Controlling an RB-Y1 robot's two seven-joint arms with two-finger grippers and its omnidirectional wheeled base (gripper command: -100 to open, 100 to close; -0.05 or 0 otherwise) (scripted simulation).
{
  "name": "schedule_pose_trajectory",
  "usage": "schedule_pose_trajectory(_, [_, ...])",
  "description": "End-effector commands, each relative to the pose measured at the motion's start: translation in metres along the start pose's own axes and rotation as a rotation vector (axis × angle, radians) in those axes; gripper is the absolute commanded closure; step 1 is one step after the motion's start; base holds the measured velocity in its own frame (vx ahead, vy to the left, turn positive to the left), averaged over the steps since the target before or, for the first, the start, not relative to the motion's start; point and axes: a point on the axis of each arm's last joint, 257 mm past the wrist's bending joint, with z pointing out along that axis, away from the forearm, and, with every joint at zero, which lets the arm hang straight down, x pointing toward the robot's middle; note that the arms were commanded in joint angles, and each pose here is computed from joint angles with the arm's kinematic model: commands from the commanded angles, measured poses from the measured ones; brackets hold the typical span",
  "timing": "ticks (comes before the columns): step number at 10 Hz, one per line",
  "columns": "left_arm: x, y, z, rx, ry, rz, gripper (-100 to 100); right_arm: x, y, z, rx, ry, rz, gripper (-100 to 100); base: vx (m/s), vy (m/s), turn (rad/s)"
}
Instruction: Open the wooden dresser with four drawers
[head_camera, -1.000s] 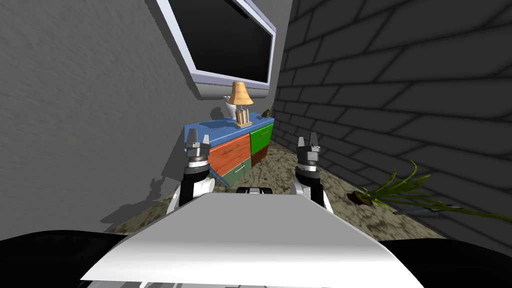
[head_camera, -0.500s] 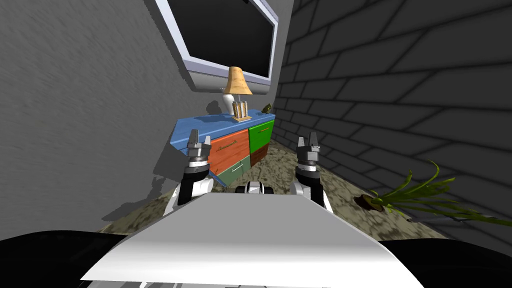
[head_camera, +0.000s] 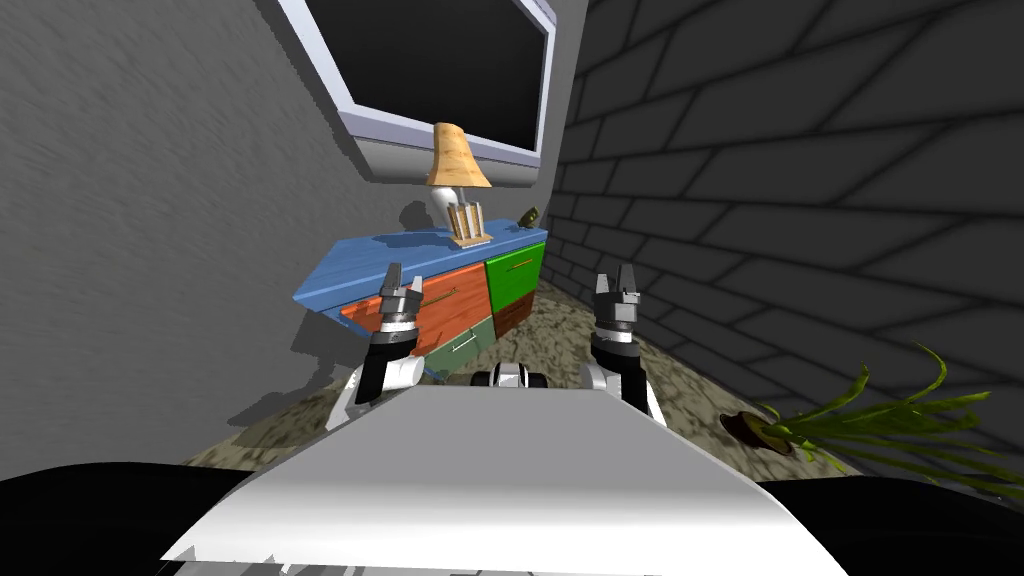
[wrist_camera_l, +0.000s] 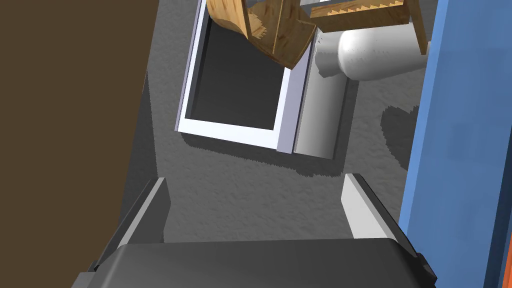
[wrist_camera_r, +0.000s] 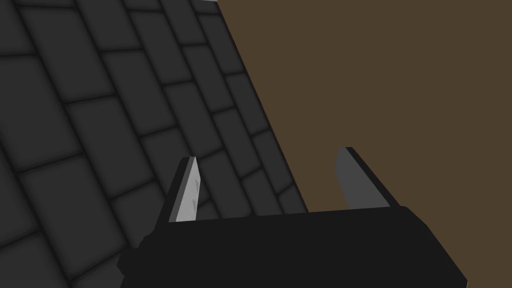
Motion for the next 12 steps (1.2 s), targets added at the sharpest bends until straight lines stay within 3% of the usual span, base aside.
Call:
schedule_pose_trajectory(1, [-0.009,0.02,-0.003,-0.041,-0.013,-0.004,-100,0.0,0.0,0.0,0.0,0.0,0.0,0,0.145,-0.199,0.076])
schedule_pose_trajectory(12, [-0.047,0.089,-0.019,-0.186,-0.087,-0.027,-100,0.0,0.0,0.0,0.0,0.0,0.0,0,0.13,-0.176,0.073])
